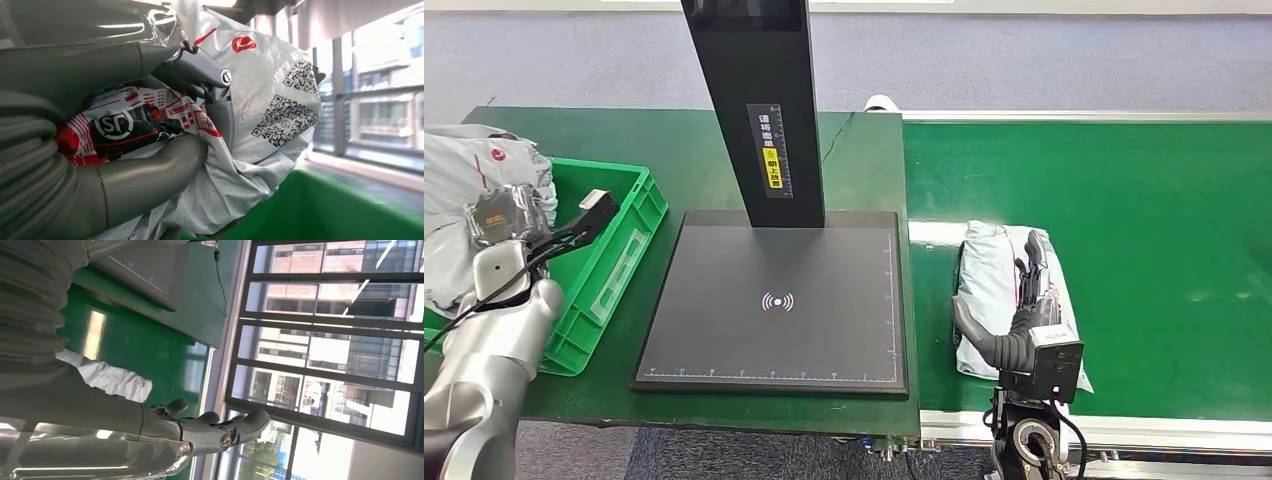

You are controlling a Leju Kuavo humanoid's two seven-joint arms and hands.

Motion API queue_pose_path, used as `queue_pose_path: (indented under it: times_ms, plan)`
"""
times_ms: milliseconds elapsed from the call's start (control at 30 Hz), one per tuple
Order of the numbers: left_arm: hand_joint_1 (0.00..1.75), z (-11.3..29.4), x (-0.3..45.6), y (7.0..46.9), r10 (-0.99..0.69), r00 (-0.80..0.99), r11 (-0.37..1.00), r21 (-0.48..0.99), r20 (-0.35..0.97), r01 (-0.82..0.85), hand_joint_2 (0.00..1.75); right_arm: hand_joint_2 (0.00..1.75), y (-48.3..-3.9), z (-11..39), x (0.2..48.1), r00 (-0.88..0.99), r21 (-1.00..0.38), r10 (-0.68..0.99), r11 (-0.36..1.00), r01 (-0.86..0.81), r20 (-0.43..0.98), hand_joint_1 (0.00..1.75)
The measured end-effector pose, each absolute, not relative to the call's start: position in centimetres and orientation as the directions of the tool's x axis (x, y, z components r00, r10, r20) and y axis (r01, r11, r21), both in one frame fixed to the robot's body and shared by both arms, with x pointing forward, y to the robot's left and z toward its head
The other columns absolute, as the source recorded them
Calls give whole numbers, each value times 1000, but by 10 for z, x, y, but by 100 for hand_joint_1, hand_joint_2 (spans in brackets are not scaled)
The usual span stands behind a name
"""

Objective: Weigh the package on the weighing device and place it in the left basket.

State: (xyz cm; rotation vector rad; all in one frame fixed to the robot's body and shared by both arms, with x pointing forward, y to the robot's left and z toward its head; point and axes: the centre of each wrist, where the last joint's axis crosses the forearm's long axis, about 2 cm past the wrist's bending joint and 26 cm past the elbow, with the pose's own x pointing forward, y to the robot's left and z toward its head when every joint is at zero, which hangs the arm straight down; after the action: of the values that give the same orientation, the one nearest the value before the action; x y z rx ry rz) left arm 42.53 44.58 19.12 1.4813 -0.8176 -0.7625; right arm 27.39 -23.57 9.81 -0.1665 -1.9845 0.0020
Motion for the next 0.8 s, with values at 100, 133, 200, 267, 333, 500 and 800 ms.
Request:
queue_pose_path:
  times_ms: [100, 133, 200, 267, 333, 500, 800]
  plan:
    - [12, 188, 422, 455, -838, 544, -45, 999, -36, -3, 175, 175, -235, 98, 273, -396, -80, 118, 991, 112, 911, 0]
    - [0, 185, 421, 456, -836, 546, -51, 999, -49, 10, 175, 175, -235, 98, 273, -395, -79, 117, 991, 112, 911, 0]
    - [0, 179, 418, 457, -843, 535, -56, 998, -57, 18, 175, 175, -234, 98, 273, -394, -76, 115, 991, 114, 912, 0]
    - [0, 171, 414, 453, -869, 493, -57, 998, -42, -15, 175, 175, -234, 98, 273, -394, -75, 115, 990, 116, 912, 0]
    - [0, 162, 410, 443, -900, 435, -59, 996, -21, -73, 175, 175, -234, 98, 272, -394, -74, 116, 990, 119, 912, 0]
    - [0, 143, 396, 402, -948, 296, 64, 981, 117, -186, 175, 175, -234, 98, 271, -394, -71, 118, 989, 133, 911, 0]
    - [0, 132, 372, 353, -939, 34, 317, 902, 341, -295, 175, 175, -236, 97, 270, -397, -57, 117, 986, 158, 910, 0]
